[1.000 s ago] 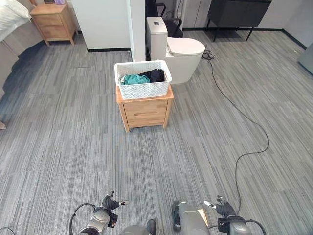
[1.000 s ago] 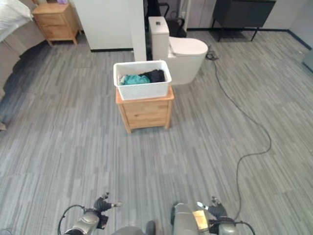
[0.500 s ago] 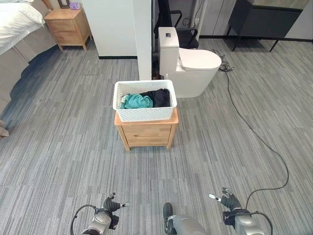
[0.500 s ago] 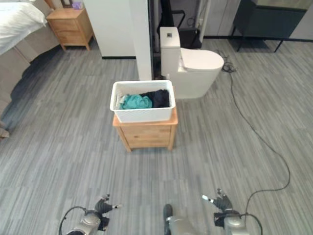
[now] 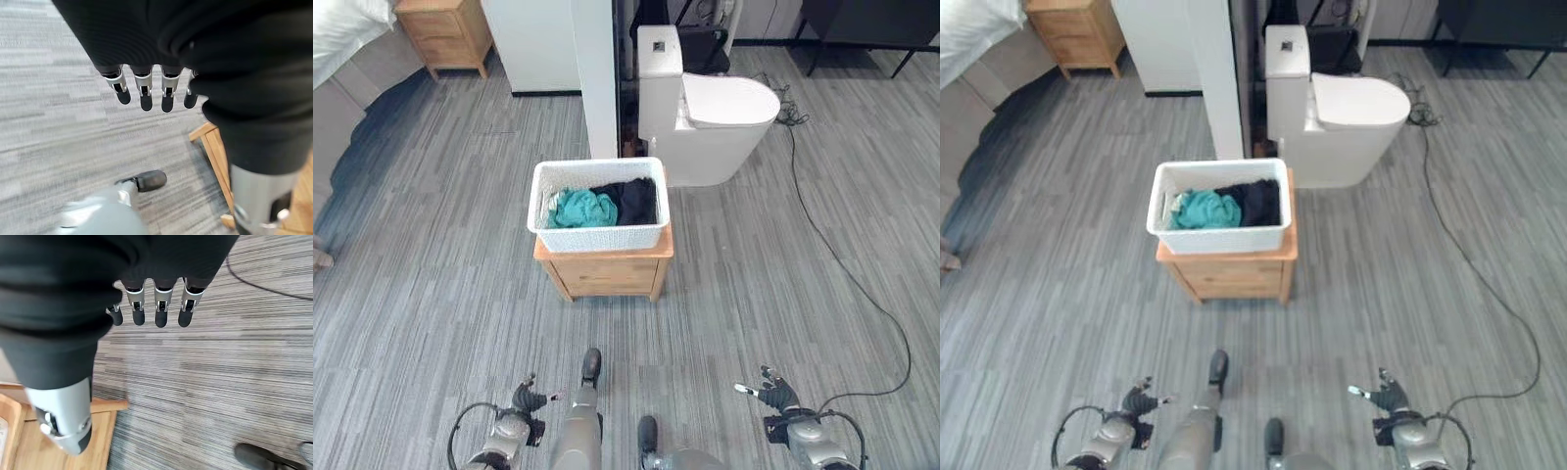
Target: Grab the laundry basket,head to the washer,open it,put in the laundry and shut it.
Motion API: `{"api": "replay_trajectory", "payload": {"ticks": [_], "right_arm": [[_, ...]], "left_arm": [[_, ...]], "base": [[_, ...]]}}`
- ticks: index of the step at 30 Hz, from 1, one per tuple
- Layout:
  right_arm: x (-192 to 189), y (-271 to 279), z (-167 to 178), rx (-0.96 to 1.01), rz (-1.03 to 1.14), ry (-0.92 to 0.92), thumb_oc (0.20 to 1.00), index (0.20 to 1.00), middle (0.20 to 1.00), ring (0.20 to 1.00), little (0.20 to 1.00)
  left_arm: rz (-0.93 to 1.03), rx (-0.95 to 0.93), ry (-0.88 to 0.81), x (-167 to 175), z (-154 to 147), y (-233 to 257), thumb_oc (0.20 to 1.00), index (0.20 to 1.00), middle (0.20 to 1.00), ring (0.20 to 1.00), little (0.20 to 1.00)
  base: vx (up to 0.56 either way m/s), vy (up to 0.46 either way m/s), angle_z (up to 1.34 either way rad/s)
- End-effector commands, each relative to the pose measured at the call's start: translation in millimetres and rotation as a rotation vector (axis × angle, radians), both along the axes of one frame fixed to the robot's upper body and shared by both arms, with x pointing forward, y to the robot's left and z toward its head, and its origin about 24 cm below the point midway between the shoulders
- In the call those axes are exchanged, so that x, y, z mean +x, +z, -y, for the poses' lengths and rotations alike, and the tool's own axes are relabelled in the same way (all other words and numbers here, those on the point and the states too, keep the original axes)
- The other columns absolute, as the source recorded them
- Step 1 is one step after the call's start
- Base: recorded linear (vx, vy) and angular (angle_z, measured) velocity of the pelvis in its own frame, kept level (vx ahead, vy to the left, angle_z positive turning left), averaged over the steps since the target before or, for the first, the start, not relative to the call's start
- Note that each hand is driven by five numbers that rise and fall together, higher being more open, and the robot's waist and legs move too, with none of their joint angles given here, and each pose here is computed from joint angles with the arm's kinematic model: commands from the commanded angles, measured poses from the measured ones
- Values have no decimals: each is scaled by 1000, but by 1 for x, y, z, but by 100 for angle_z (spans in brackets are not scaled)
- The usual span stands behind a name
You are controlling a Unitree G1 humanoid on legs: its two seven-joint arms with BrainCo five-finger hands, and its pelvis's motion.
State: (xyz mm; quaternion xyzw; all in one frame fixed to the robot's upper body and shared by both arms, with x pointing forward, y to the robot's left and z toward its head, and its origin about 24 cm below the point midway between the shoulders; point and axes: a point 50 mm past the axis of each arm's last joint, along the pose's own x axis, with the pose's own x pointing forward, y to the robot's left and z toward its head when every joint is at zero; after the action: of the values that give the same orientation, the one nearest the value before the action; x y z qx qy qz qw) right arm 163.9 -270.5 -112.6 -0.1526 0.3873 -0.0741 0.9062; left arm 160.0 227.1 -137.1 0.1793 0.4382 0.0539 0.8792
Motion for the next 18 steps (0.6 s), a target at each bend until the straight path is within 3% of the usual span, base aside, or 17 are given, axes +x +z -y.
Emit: {"api": "replay_trajectory", "payload": {"ticks": [1, 12, 18], "right_arm": [[-7, 5, 9, -26, 37, -17, 1000, 1000, 1000, 1000, 1000], [8, 2, -20, 38, 53, 52, 1000, 1000, 1000, 1000, 1000], [3, -1, -18, 30, 37, 38, 1000, 1000, 1000, 1000, 1000]], "left_arm": [[65, 42, -33, 16, -13, 11, 1000, 1000, 1000, 1000, 1000], [127, 81, -66, 30, -21, 23, 1000, 1000, 1000, 1000, 1000], [122, 65, -88, 26, -16, 21, 1000, 1000, 1000, 1000, 1000]], "base": [[284, 275, -44], [125, 200, -23], [76, 130, 0]]}}
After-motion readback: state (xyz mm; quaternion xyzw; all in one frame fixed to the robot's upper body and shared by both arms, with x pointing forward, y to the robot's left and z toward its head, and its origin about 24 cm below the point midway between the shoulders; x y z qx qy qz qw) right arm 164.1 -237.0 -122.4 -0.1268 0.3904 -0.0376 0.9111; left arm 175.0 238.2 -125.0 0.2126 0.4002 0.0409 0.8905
